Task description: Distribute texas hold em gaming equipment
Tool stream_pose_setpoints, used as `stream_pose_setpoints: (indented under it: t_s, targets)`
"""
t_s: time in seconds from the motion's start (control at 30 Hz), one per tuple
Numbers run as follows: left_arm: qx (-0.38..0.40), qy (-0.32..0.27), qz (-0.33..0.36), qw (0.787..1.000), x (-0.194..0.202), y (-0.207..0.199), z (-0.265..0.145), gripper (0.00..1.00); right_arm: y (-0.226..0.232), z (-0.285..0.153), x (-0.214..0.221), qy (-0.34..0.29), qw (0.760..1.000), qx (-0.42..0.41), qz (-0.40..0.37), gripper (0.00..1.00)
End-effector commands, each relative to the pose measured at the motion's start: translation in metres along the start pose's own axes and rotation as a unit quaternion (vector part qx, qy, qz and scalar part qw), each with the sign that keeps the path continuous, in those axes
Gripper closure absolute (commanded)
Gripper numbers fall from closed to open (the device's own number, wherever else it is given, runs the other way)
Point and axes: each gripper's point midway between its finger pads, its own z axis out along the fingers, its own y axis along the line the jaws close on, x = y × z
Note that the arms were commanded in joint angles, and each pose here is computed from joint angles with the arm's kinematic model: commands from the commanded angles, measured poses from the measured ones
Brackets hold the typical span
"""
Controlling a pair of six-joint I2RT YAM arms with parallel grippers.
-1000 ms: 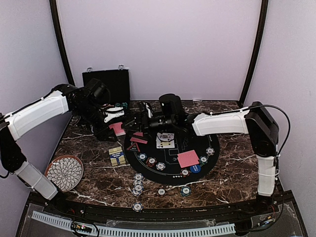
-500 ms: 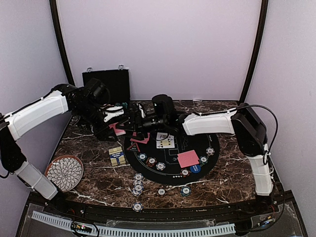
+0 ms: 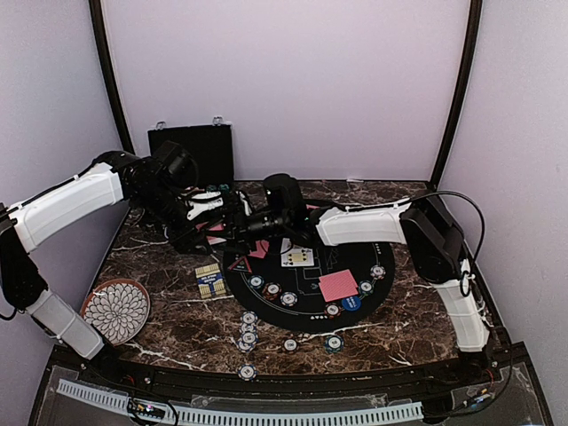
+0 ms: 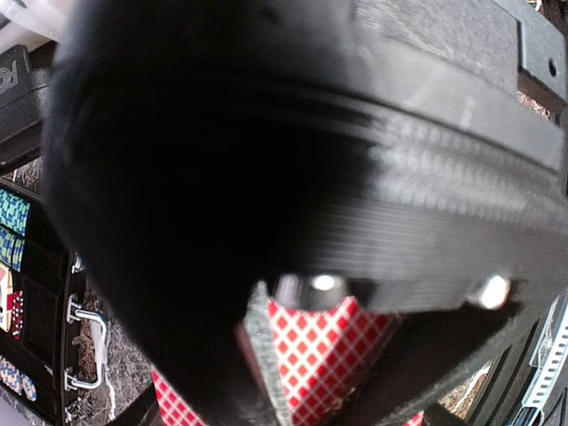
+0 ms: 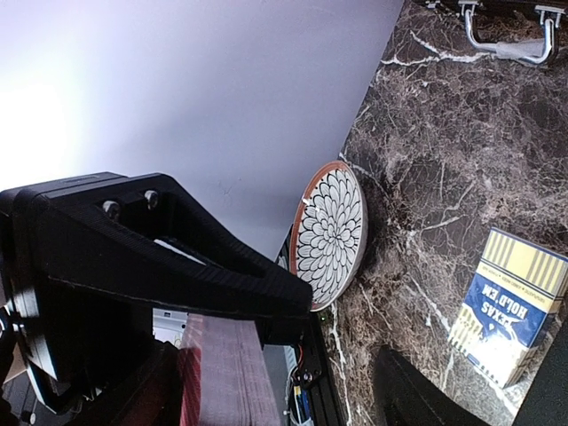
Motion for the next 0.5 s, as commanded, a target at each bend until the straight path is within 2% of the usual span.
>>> stream_pose_setpoints:
  t_s: [0.0,0.17,0.47]
  targets:
    - [-0.002,-0.022,0.008,1.0,-0.007,-0.004,-0.018,1.0,-0.006,-0.007,-0.006,-0.004,1.0,0.018,-0.015,0.27]
    - [-0.003,-0.021,0.01,1.0,-0.007,-0.004,-0.018,1.0,-0.022,-0.024,-0.003,-0.009,0.998,0.055,-0.017,0.3]
    - [-0.006,-0.021,0.011,1.0,-0.007,-0.004,-0.019,1.0,-0.024,-0.043,-0.003,-0.017,0.997,0.067,-0.018,0.36]
